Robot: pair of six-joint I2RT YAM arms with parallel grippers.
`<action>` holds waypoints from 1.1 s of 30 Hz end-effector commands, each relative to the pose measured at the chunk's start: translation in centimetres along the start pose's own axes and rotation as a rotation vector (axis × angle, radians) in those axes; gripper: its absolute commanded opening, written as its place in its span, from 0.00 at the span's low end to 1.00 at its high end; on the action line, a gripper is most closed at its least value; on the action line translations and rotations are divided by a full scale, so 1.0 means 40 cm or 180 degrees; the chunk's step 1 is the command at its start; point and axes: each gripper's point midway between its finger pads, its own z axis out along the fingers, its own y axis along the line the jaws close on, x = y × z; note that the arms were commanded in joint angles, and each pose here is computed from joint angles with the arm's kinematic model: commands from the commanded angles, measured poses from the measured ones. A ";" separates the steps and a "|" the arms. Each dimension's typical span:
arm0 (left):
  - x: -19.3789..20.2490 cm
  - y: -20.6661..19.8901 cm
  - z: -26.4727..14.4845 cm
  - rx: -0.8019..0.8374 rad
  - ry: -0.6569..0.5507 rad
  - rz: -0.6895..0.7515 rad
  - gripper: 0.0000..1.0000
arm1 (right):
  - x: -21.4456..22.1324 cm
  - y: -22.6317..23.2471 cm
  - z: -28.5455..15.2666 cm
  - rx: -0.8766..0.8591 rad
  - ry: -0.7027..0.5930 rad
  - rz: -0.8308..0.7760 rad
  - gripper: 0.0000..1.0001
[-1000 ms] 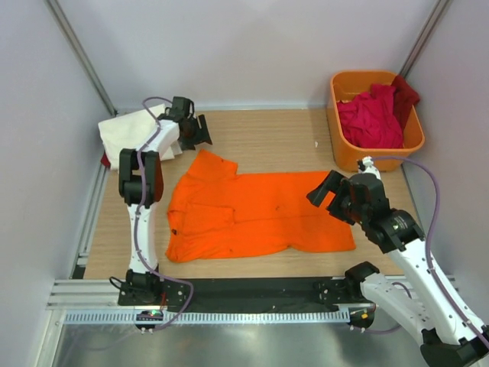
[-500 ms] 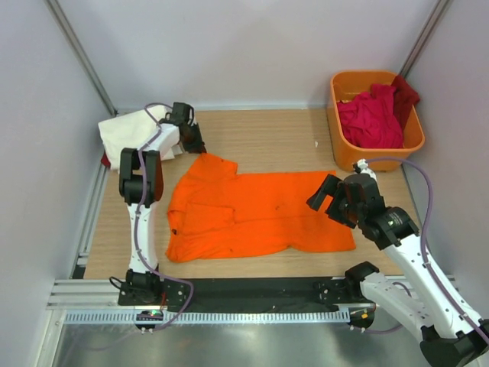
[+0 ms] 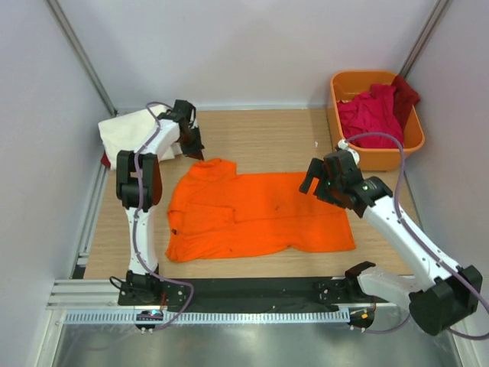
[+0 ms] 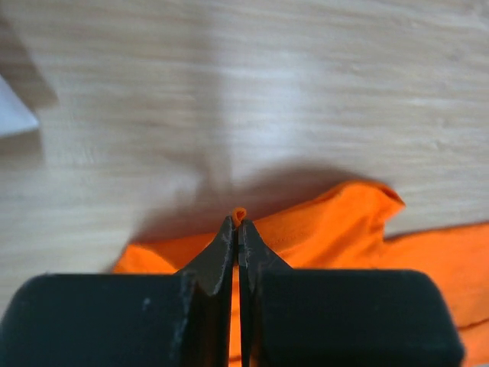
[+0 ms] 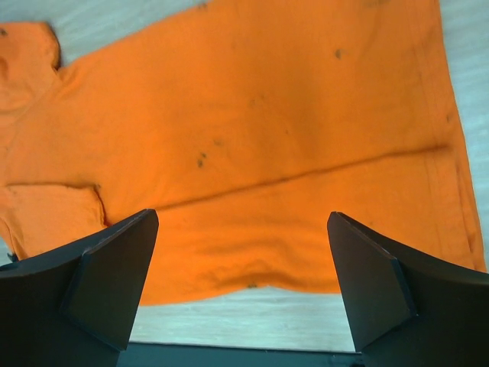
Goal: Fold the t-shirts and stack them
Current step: Fold the tshirt
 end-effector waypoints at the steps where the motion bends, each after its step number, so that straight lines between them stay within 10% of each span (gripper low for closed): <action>1: 0.010 -0.052 -0.142 0.0046 -0.0089 0.0168 0.00 | -0.140 0.079 0.004 -0.0116 -0.0439 -0.0132 1.00; 12: 0.016 -0.175 -0.275 0.0633 -0.0318 0.0153 0.00 | -0.318 -0.003 0.213 0.0458 -0.0254 -0.0094 0.96; 33: -0.041 -0.085 -0.332 0.0854 -0.0475 -0.0334 0.00 | -0.281 -0.156 0.528 0.1440 0.0087 -0.0088 0.61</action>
